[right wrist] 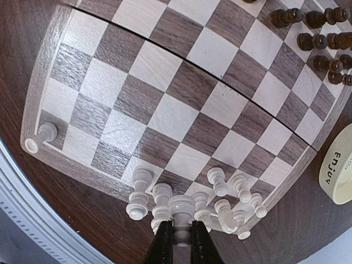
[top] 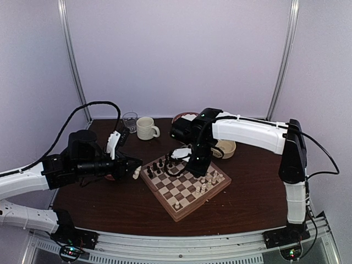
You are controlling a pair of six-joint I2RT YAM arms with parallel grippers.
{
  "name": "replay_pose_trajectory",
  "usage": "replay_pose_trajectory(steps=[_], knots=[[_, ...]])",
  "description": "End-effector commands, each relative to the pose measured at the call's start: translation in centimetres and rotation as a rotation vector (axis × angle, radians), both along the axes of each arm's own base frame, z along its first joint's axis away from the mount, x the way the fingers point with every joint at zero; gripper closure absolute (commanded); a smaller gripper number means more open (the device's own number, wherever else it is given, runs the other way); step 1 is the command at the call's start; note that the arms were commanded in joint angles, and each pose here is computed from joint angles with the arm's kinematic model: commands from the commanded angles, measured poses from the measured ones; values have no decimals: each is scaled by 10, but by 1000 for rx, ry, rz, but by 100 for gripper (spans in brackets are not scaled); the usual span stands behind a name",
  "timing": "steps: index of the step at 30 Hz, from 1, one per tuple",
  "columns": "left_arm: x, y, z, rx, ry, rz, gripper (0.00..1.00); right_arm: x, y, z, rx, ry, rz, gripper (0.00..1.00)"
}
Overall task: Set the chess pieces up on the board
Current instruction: Place the pawn at e2.
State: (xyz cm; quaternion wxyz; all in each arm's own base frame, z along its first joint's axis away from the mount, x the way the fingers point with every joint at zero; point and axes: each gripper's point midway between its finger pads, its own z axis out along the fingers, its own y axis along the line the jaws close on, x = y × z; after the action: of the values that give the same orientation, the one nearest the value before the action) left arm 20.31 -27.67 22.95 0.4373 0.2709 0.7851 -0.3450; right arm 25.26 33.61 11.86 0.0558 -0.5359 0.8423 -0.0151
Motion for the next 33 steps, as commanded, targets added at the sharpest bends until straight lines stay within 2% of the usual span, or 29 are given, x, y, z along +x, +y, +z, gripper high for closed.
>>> replay_pose_trajectory(steps=[1,14,33], knots=[[2,-2,23,-38,-60,2,100,1,-11,-3,-91,13,35,94],[4,2,23,-31,-62,20,100,5,-11,-30,-150,39,57,93],[4,-1,21,-29,-55,8,100,13,-8,-45,-160,42,74,91]])
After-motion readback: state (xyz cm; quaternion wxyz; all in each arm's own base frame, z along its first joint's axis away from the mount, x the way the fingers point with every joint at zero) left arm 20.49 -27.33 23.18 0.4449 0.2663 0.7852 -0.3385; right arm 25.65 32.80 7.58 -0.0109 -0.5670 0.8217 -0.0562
